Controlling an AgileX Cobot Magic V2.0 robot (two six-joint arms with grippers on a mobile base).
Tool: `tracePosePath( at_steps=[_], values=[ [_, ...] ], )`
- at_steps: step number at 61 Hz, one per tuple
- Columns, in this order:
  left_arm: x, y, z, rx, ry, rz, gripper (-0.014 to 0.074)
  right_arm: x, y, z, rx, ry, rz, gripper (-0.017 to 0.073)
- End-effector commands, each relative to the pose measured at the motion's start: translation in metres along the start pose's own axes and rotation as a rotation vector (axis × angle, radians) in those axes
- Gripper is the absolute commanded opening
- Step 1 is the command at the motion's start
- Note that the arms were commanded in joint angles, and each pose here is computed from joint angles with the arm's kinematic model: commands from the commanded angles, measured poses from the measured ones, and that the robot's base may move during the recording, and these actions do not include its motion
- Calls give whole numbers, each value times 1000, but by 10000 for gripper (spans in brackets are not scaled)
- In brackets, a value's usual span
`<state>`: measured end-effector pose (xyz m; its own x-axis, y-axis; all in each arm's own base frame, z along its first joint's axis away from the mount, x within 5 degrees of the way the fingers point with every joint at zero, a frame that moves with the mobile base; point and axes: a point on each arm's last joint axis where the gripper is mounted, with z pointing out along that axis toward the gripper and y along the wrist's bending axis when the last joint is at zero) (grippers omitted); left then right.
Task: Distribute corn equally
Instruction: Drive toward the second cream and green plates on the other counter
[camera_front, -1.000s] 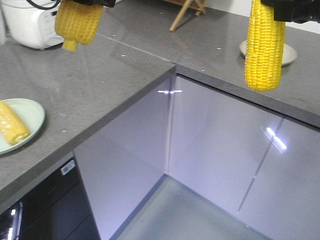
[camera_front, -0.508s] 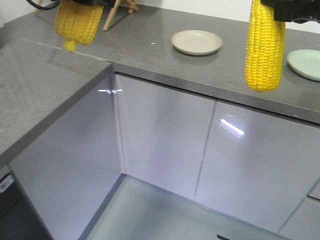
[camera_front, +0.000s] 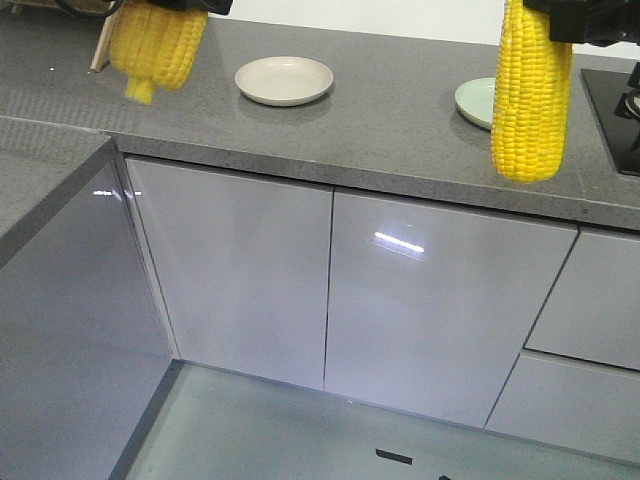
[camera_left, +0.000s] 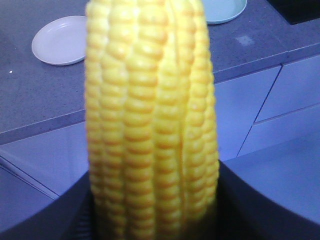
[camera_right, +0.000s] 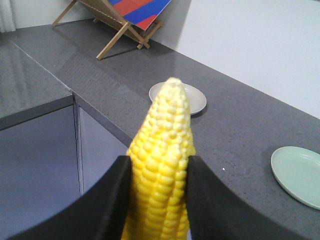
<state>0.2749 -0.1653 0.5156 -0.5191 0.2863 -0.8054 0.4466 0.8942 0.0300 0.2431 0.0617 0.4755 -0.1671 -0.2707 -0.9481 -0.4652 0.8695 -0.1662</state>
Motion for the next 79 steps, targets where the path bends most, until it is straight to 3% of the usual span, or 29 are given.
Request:
tracePosePath(
  at_steps=[1,79],
  values=[
    [-7,2,-25,3,-92,-14,-6,-18,-3,-15,50,-110,-2,-6],
    [-7,2,-25,3,-92,-13,-6,-17,-3,-15,48,-108,-2,-6]
  ],
)
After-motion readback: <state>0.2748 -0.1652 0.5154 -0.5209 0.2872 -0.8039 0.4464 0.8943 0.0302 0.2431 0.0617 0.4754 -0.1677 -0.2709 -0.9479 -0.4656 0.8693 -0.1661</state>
